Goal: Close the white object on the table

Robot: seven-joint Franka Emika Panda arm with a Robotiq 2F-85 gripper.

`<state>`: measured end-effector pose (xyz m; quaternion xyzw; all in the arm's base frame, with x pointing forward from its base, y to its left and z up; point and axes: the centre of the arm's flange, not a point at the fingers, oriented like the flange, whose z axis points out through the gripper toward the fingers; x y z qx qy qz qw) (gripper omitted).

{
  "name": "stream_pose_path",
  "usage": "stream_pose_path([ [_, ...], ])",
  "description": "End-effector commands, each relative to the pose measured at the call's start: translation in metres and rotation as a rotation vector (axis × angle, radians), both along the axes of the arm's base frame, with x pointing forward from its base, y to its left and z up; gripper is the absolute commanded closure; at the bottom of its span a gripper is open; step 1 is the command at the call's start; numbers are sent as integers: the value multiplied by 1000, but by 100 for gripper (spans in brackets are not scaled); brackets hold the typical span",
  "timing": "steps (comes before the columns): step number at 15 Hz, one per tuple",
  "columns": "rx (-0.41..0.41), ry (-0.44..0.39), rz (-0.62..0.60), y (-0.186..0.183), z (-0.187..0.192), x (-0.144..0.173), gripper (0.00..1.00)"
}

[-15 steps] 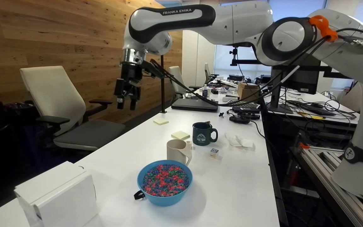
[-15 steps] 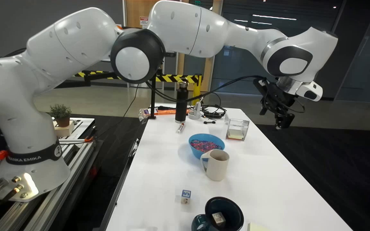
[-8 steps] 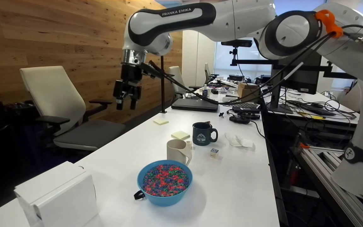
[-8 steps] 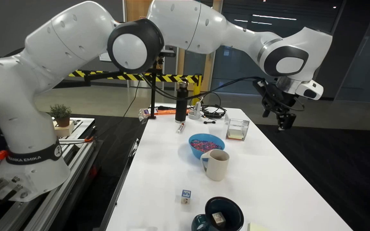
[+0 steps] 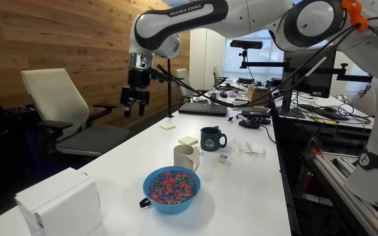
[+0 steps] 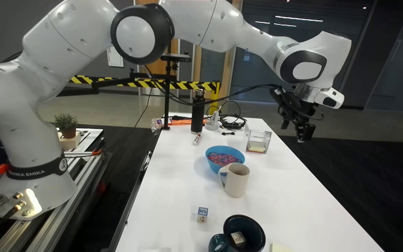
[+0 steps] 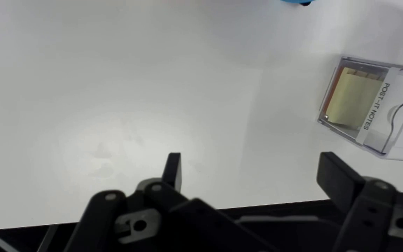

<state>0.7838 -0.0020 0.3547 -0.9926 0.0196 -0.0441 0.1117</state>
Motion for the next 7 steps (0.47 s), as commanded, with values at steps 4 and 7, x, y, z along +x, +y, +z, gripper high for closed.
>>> stream_pose_path([
  [4, -40, 10, -26, 4, 4, -41, 0],
  [7, -42, 15, -28, 4, 5, -44, 0],
])
